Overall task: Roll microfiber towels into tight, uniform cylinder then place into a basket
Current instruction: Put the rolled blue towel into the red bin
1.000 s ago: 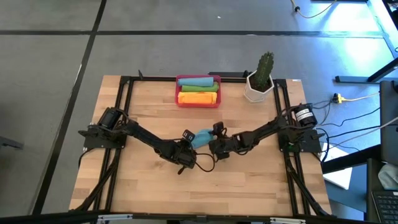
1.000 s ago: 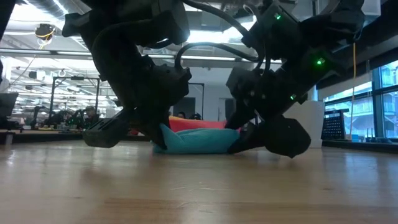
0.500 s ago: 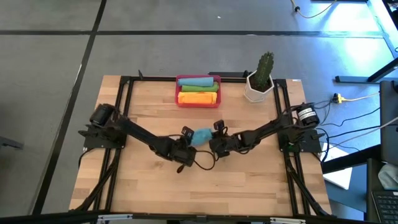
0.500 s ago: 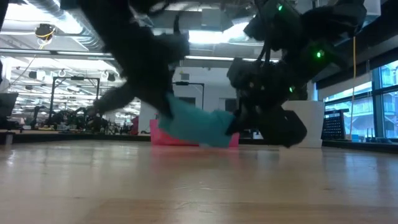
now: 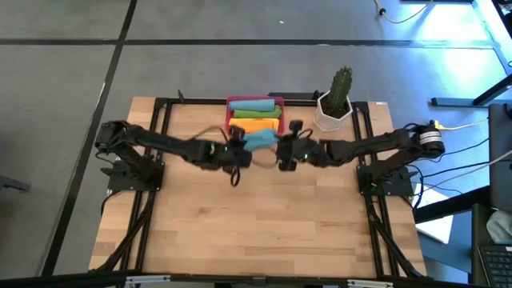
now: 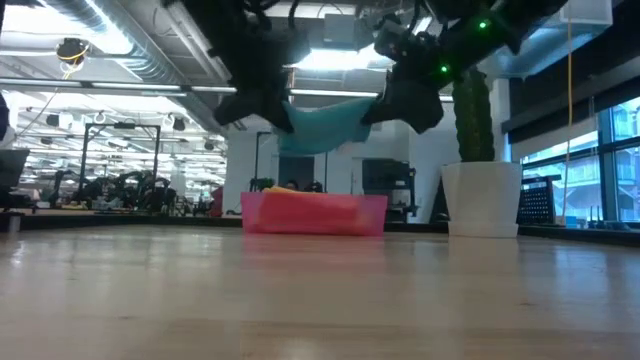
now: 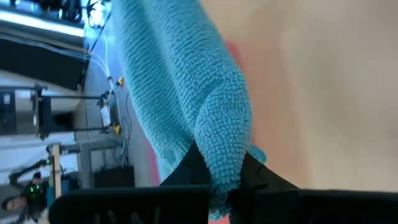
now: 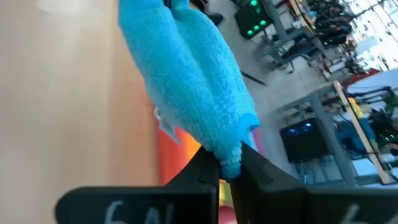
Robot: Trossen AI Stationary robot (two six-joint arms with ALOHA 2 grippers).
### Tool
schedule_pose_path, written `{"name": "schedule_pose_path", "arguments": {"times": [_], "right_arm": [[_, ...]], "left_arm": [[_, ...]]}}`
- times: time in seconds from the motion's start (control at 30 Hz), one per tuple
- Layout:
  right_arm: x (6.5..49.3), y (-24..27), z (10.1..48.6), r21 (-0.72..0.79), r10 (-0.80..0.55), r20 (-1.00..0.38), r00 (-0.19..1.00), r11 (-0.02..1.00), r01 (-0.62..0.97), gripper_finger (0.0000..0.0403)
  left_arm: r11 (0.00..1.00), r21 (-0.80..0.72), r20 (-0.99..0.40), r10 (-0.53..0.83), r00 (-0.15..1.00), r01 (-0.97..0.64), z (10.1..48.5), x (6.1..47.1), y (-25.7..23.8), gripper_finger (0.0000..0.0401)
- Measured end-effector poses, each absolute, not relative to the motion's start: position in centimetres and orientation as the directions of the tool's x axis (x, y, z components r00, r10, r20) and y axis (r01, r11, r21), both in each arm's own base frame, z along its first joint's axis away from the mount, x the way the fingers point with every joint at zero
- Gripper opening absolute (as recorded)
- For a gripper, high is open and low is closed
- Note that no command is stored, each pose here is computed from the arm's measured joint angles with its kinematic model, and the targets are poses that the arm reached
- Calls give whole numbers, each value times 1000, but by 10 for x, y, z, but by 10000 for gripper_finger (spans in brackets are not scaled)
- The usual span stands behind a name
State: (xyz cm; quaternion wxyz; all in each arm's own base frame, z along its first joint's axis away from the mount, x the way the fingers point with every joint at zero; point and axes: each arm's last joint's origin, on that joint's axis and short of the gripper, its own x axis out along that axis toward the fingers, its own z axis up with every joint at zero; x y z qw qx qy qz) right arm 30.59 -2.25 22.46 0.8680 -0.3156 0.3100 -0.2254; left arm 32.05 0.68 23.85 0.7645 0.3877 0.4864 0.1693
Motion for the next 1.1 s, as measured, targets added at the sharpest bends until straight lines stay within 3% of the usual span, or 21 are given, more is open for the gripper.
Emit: {"name": "schedule_pose_path", "arguments": {"times": [0.23,0.53,0.83,1.1], "right_arm": [[300,-78,227,-668,-623,-395,675,699,255,17],[303,-139,202,-666,-671,-375,639,675,318,17],[311,-170,166,-683,-684,-383,621,662,309,17],[324,-179,139,-679,-666,-483,569,695,237,17]], "left_arm": [[656,750,-608,628,486,89,247,322,78,5],[689,725,-586,600,545,20,251,306,154,5],[735,675,-651,557,515,59,221,301,195,5],[744,659,-697,550,461,110,188,310,205,5]]}}
